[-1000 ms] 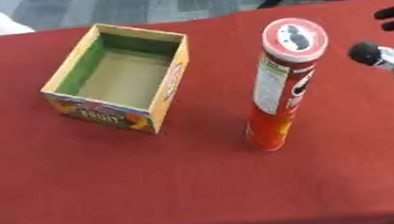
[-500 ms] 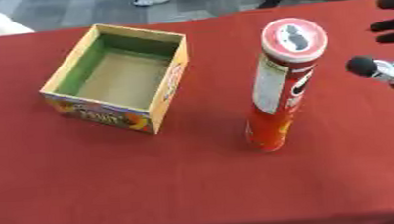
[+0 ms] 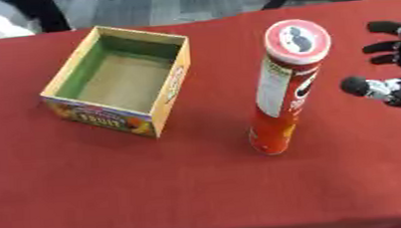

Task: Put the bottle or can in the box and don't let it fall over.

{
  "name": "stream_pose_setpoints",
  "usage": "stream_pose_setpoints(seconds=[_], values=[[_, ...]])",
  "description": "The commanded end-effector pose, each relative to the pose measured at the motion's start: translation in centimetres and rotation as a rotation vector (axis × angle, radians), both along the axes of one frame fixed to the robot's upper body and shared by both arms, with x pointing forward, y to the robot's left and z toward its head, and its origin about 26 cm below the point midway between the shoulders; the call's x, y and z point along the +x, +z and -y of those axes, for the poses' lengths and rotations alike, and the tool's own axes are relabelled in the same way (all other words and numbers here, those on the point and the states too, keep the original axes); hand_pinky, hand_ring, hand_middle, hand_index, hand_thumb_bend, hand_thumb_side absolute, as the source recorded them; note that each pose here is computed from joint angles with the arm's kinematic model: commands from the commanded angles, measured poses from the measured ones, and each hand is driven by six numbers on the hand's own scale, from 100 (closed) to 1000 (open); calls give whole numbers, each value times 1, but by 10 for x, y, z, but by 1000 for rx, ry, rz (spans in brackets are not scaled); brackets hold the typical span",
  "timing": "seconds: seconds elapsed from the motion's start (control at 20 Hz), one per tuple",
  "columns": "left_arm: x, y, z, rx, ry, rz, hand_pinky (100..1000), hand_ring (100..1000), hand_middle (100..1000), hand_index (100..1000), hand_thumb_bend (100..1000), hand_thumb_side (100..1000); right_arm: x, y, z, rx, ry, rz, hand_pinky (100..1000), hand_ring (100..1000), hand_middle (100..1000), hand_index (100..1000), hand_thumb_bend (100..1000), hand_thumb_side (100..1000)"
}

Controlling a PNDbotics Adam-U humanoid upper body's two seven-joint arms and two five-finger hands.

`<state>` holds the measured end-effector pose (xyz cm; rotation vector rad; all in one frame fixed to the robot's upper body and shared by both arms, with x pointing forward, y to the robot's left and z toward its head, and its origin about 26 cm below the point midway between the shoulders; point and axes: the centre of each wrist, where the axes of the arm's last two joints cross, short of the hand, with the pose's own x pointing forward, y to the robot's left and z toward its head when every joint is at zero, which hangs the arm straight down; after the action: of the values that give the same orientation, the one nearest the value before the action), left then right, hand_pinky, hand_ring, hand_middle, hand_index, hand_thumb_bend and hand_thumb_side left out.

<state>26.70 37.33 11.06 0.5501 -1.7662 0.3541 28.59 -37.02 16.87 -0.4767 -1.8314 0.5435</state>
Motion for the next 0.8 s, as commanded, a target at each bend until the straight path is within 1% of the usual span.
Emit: stream_pose_setpoints(seconds=[0.05, 0.8], values=[[0, 12, -5, 39, 3, 27, 712, 839, 762, 789, 437, 771, 0, 2, 3, -17, 6, -4, 772, 798, 902, 891, 1000, 541], [0, 11, -4, 32, -3, 24, 712, 839, 762, 789, 437, 772, 8, -18, -3, 34, 64, -78, 766, 797, 903, 893, 1000, 541]])
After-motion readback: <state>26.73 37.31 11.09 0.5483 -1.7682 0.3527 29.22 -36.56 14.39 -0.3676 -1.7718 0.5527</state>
